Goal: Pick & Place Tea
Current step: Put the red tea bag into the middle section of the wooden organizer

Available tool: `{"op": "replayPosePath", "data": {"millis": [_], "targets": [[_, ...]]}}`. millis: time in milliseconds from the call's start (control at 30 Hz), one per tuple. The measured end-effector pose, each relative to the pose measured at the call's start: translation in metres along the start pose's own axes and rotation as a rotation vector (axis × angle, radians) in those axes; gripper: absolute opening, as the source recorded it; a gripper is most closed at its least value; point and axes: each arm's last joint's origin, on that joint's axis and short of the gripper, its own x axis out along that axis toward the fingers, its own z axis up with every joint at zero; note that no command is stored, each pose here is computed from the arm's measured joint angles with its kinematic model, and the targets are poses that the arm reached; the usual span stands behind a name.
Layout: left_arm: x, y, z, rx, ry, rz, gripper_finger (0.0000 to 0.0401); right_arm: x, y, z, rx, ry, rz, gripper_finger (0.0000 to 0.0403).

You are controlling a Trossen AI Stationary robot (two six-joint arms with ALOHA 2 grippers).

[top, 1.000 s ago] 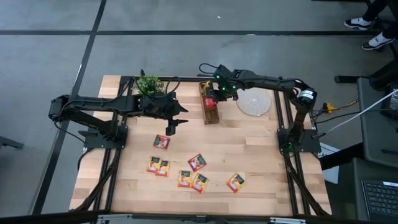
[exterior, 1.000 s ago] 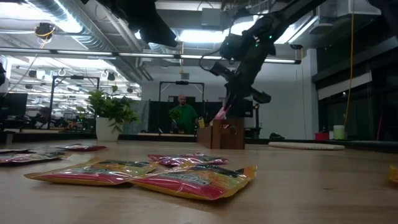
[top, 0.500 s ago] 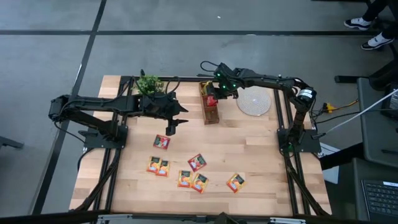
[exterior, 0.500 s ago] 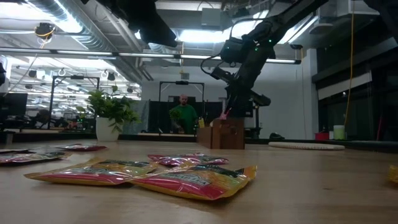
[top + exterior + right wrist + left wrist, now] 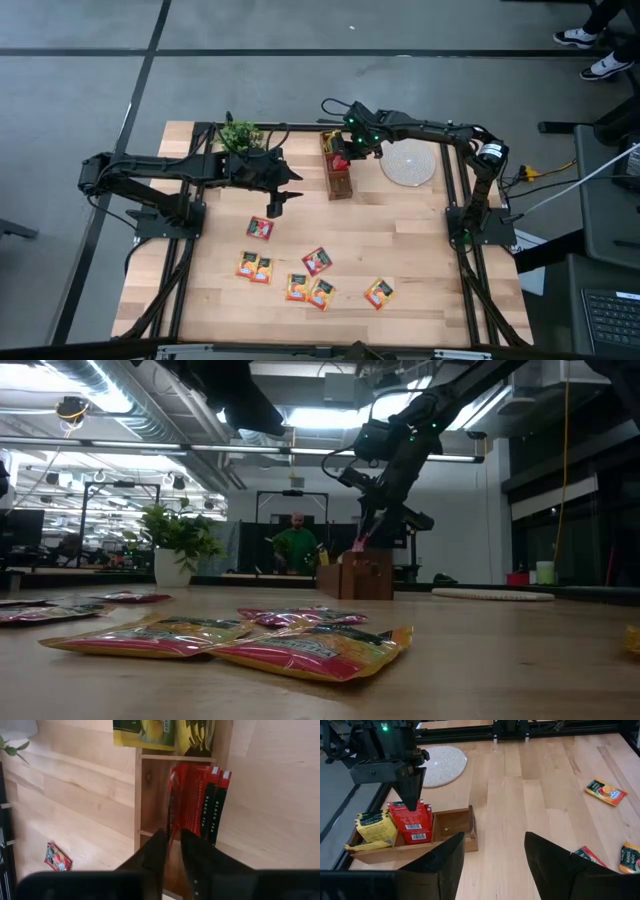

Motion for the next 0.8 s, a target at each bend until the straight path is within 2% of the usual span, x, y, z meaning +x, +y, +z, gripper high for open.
{"op": "replayPosePath", "data": {"millis": [200, 400, 567, 800], "targets": [[0.000, 0.000, 0.000, -0.007, 0.000, 0.001, 0.0203, 0.000, 0.000, 0.001, 0.003, -0.001, -0.001, 0.0115], [0.000, 0.000, 0.000, -0.008, 0.001, 0.001, 0.0203, -0.003, 0.000, 0.000, -0.011, -0.004, 0.002, 0.0134], [-0.002, 0.000, -0.004, -0.032, 0.039, -0.003, 0.0203, -0.017, 0.014, -0.014, -0.128, -0.020, 0.030, 0.0135], [-0.013, -0.002, -0.010, -0.094, 0.103, -0.007, 0.0203, -0.042, 0.050, -0.064, -0.355, -0.079, 0.063, 0.0135]]}}
